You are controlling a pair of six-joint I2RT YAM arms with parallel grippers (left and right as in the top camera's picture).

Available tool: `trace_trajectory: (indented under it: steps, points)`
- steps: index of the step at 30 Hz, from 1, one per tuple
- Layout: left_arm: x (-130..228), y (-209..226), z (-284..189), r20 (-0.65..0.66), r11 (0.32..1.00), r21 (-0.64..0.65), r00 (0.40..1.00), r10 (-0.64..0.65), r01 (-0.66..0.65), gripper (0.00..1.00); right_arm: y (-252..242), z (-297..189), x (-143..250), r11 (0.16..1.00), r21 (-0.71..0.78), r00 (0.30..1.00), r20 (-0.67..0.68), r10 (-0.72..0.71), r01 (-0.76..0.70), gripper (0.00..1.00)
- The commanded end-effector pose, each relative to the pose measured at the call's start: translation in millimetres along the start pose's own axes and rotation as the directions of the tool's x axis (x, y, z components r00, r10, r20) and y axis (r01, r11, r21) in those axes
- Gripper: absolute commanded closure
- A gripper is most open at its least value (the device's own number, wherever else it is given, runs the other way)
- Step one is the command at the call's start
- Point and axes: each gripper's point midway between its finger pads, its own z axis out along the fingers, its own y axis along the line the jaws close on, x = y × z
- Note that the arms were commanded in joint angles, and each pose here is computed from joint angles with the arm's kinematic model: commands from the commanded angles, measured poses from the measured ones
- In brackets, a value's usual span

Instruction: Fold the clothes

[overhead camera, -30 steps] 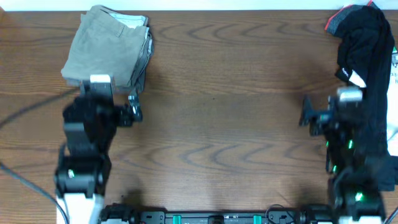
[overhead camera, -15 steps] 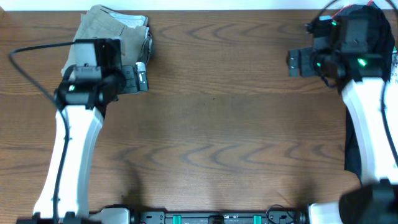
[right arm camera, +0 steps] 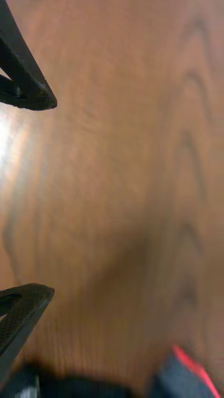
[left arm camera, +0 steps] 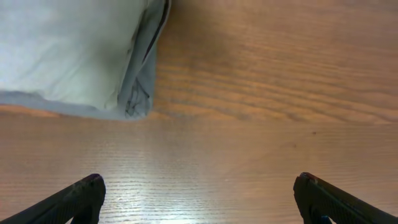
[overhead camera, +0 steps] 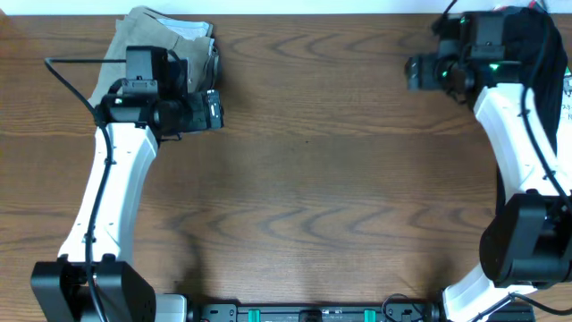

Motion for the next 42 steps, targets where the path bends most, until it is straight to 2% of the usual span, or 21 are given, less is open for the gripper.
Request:
trace_trajectory:
  steps: [1, 4, 7, 16, 23, 28, 34, 37, 39, 40, 41, 42]
  points:
    - [-26.0, -18.8, -21.1, 0.071, 0.999, 0.032, 0.997, 0.031, -0.033, 0.02, -52.7, -21.5, -36.1, 0.984, 0.157, 0.992, 0.111, 0.066, -0.083, 0.13]
    - [-32.1, -29.0, -25.8, 0.091, 0.998, 0.044, 0.995, 0.051, -0.055, 0.02, -91.3, -28.7, -44.8, 0.962, 0.22, 0.981, 0.145, 0.13, -0.16, 0.13]
    - [-28.3, -37.1, -23.9, 0.079, 0.996, 0.053, 0.995, 0.068, -0.072, 0.01, -128.8, -31.4, -36.9, 0.935, 0.26, 0.966, 0.152, 0.208, -0.242, 0.13]
    - [-18.9, -53.5, -12.5, 0.042, 0.992, 0.07, 0.994, 0.104, -0.107, 0.01, -216.1, -17.9, 28.7, 0.863, 0.303, 0.911, 0.051, 0.408, -0.404, 0.14]
    - [-9.6, -59.2, 0.1, -0.004, 0.99, 0.074, 0.993, 0.119, -0.118, 0.01, -246.5, 2.3, 74.1, 0.844, 0.31, 0.88, -0.043, 0.472, -0.438, 0.1]
    - [-3.9, -60.6, 7.9, -0.035, 0.99, 0.074, 0.992, 0.123, -0.12, 0.01, -267.5, 9.6, 93.5, 0.835, 0.33, 0.873, -0.063, 0.484, -0.44, 0.07]
    - [-2.1, -62.3, 9.9, -0.042, 0.99, 0.076, 0.991, 0.126, -0.123, 0.01, -284.1, 29.6, 126.4, 0.819, 0.348, 0.846, -0.116, 0.52, -0.456, 0.08]
    - [-2.3, -62.3, 10.0, -0.042, 0.989, 0.076, 0.991, 0.127, -0.123, 0.01, -284.8, 39.2, 137.4, 0.816, 0.349, 0.836, -0.14, 0.531, -0.46, 0.18]
    - [-2.6, -62.4, 9.9, -0.04, 0.989, 0.076, 0.991, 0.126, -0.123, 0.01, -285.3, 41.2, 139.2, 0.816, 0.349, 0.834, -0.143, 0.532, -0.461, 0.38]
    - [-2.5, -62.4, 10.0, -0.041, 0.989, 0.076, 0.991, 0.126, -0.123, 0.01, -285.5, 41.3, 138.9, 0.816, 0.349, 0.835, -0.141, 0.532, -0.461, 0.59]
    - [-2.7, -62.5, 9.9, -0.04, 0.989, 0.076, 0.991, 0.127, -0.124, 0.01, -285.8, 40.8, 137.5, 0.816, 0.349, 0.837, -0.138, 0.53, -0.46, 0.7]
    - [-2.8, -62.5, 9.9, -0.039, 0.989, 0.076, 0.991, 0.127, -0.124, 0.01, -285.9, 39.7, 135.9, 0.814, 0.349, 0.836, -0.132, 0.533, -0.464, 0.73]
